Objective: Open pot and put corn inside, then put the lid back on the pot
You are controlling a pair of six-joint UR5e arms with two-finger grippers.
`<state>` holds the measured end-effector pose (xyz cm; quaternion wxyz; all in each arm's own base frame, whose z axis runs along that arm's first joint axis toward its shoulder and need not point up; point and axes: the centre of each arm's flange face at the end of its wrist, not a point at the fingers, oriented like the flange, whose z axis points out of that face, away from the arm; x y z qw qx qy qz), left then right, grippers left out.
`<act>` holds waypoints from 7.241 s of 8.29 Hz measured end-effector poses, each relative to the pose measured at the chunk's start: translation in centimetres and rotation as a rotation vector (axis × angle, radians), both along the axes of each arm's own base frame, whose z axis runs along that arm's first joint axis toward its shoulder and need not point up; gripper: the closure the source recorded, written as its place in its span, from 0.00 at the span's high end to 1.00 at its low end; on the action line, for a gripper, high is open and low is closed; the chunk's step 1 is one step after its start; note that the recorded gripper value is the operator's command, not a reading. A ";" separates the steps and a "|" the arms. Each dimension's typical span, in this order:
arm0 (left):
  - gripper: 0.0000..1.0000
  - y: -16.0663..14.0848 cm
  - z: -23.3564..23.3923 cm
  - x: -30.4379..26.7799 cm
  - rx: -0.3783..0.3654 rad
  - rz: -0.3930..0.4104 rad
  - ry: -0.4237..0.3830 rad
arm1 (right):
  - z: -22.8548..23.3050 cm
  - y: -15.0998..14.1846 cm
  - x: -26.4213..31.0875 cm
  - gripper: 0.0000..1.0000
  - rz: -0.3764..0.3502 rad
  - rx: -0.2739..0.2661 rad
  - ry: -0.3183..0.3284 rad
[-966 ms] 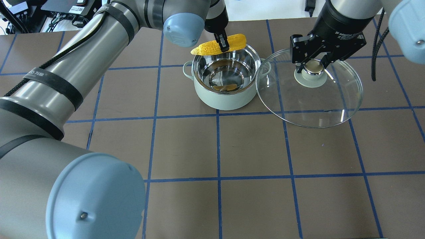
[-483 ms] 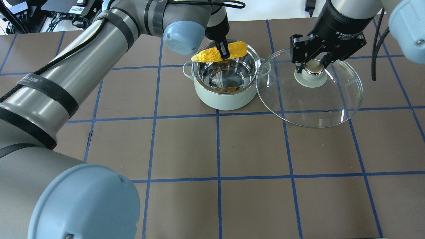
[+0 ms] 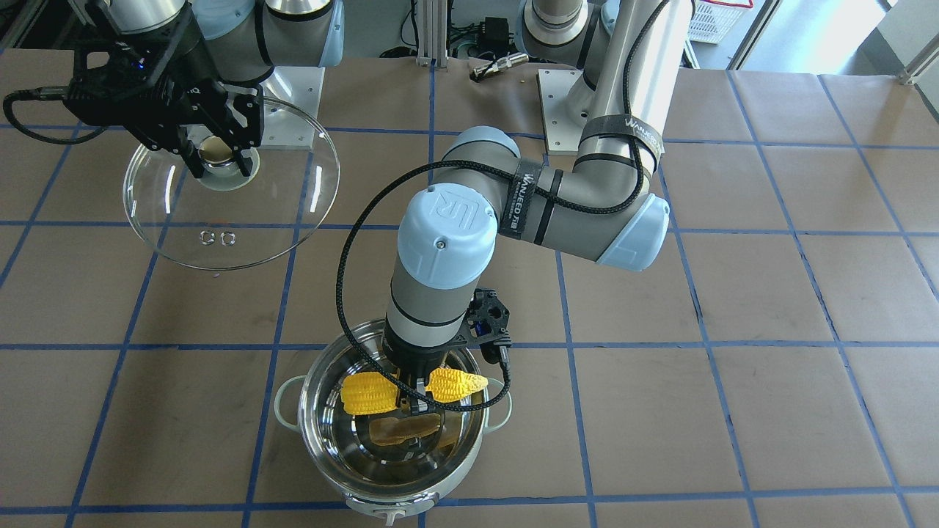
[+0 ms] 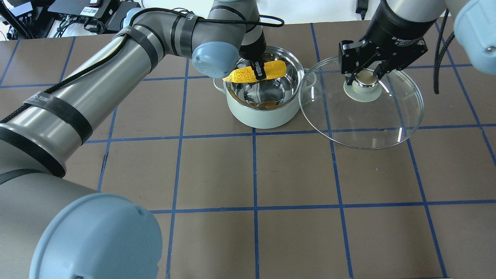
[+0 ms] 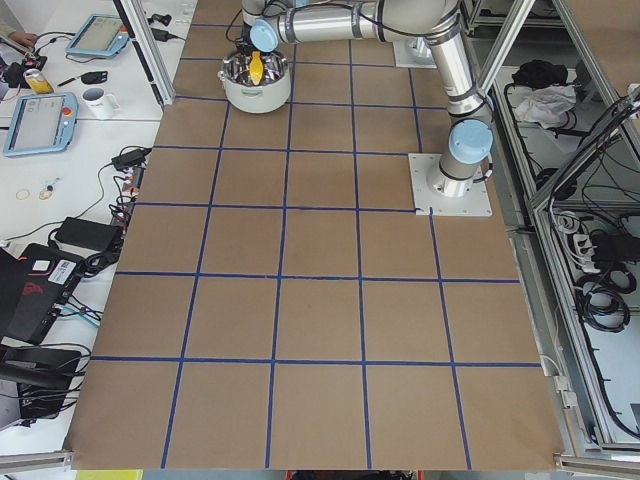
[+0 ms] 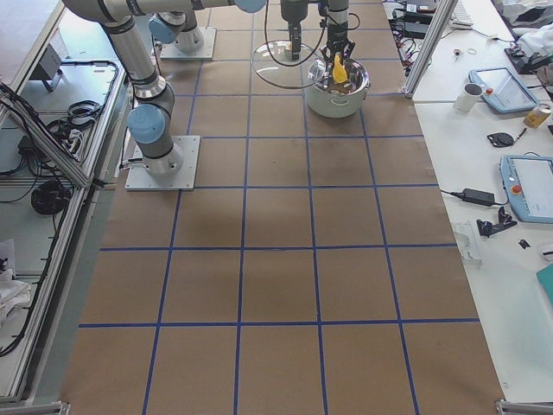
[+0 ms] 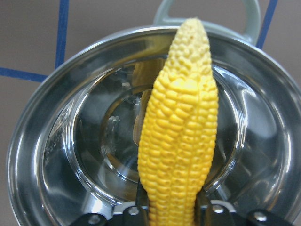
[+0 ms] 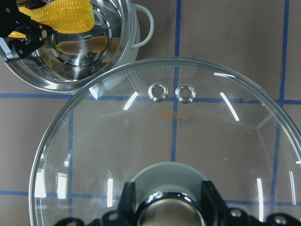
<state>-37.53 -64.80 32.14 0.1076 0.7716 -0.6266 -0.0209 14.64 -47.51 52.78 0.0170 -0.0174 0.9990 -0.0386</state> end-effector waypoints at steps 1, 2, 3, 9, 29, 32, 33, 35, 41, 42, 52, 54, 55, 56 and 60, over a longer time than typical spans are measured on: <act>0.00 -0.1 -0.3 0.0 -0.003 -0.023 -0.002 | 0.0 0.0 0.0 0.27 0.001 0.000 0.000; 0.00 -0.1 -0.5 -0.1 -0.003 -0.044 -0.005 | 0.0 0.0 0.0 0.26 0.001 0.000 0.000; 0.00 -0.2 -1.0 -0.2 0.001 -0.057 -0.008 | 0.0 0.0 0.0 0.26 0.001 0.000 0.000; 0.77 0.1 -3.0 -1.6 0.029 -0.070 -0.010 | 0.0 0.0 0.0 0.26 0.000 0.001 0.000; 1.00 4.8 21.0 22.3 -0.257 -1.423 -0.295 | -11.5 -15.5 17.0 0.27 -0.062 -0.137 -0.025; 1.00 5.4 22.0 23.7 -0.261 -1.609 -0.358 | -14.4 -17.0 17.6 0.28 -0.018 -0.137 -0.018; 1.00 5.7 22.4 24.7 -0.242 -1.620 -0.376 | -14.9 -17.3 17.5 0.28 -0.002 -0.139 -0.018; 1.00 6.4 22.7 25.4 -0.222 -1.642 -0.385 | -15.6 -17.8 17.2 0.28 -0.002 -0.134 -0.020; 1.00 11.0 20.5 25.1 -0.053 -1.718 -0.233 | -16.9 -18.5 17.2 0.28 -0.022 -0.142 -0.027; 1.00 11.4 20.5 25.6 0.006 -1.723 -0.253 | -17.1 -18.5 17.2 0.28 -0.022 -0.141 -0.027; 1.00 13.9 23.9 25.9 0.000 -1.708 -0.327 | -17.5 -18.5 17.2 0.28 -0.029 -0.137 -0.028; 1.00 14.6 24.8 25.9 -0.013 -1.706 -0.344 | -17.6 -18.5 17.2 0.28 -0.029 -0.138 -0.030; 1.00 14.7 25.0 25.9 -0.015 -1.705 -0.347 | -17.6 -18.5 17.2 0.29 -0.029 -0.137 -0.031; 1.00 14.8 25.0 25.9 -0.015 -1.704 -0.347 | -17.6 -18.5 17.2 0.29 -0.029 -0.137 -0.031; 1.00 14.0 23.9 25.8 -0.007 -1.701 -0.323 | -18.1 -18.2 17.2 0.29 -0.032 -0.128 -0.028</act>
